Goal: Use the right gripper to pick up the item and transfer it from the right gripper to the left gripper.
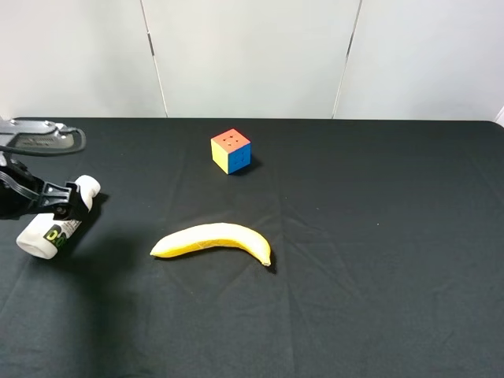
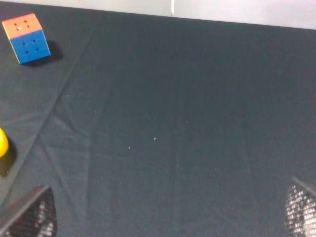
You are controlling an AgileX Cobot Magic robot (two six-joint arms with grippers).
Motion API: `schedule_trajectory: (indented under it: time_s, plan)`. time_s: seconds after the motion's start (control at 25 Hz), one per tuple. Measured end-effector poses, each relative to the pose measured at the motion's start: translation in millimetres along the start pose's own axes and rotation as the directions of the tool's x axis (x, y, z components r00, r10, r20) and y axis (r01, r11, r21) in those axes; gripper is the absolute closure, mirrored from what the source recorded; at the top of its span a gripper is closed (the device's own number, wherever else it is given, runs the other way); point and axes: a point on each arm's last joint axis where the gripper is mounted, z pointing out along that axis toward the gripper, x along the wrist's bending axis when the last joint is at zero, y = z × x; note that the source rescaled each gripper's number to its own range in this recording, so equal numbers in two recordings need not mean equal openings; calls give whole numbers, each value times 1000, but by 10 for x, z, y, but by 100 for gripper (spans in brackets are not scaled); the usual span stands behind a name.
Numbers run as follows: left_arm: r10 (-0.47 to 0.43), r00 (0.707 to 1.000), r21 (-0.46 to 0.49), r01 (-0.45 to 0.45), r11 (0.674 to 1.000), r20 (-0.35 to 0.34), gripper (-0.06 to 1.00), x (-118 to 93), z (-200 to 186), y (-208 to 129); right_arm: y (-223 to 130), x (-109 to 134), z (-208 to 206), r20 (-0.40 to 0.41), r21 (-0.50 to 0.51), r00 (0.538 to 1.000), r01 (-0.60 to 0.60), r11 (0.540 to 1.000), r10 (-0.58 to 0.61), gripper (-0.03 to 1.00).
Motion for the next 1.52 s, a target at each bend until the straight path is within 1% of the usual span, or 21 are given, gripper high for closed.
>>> schedule_trajectory:
  time_s: [0.2,0.4,0.48,0.64,0.8,0.88,1.0,1.12,1.28,1.52]
  plan:
    - [8,1000,-72,-7,997,9,-5,-26,-405,-13,0,0,0,0,0,1000,0,1000,0,-3]
    - [22,999,-103,-19,994,25,-5,-66,-864,-174,0,0,0,0,0,1000,0,1000,0,-3]
    - [30,999,-128,-25,991,30,-5,-83,-1051,-265,0,0,0,0,0,1000,0,1000,0,-3]
    - [43,998,-150,-37,988,42,-5,-116,-1355,-492,0,0,0,0,0,1000,0,1000,0,-3]
    - [41,995,-139,-29,990,88,-5,-177,-1597,-782,0,0,0,0,0,1000,0,1000,0,-3]
    - [28,994,-125,-14,992,107,-5,-201,-1690,-931,0,0,0,0,0,1000,0,1000,0,-3]
    - [-16,993,-132,32,991,120,-5,-219,-1804,-1121,0,0,0,0,0,1000,0,1000,0,-3]
    - [-63,989,-201,89,976,133,-5,-232,-1911,-1275,0,0,0,0,0,1000,0,1000,0,-3]
    - [-74,989,-317,113,942,130,-5,-231,-2028,-1476,0,0,0,0,0,1000,0,1000,0,-3]
    - [-91,995,-456,104,884,50,-5,-158,-2119,-1683,0,0,0,0,0,1000,0,1000,0,-3]
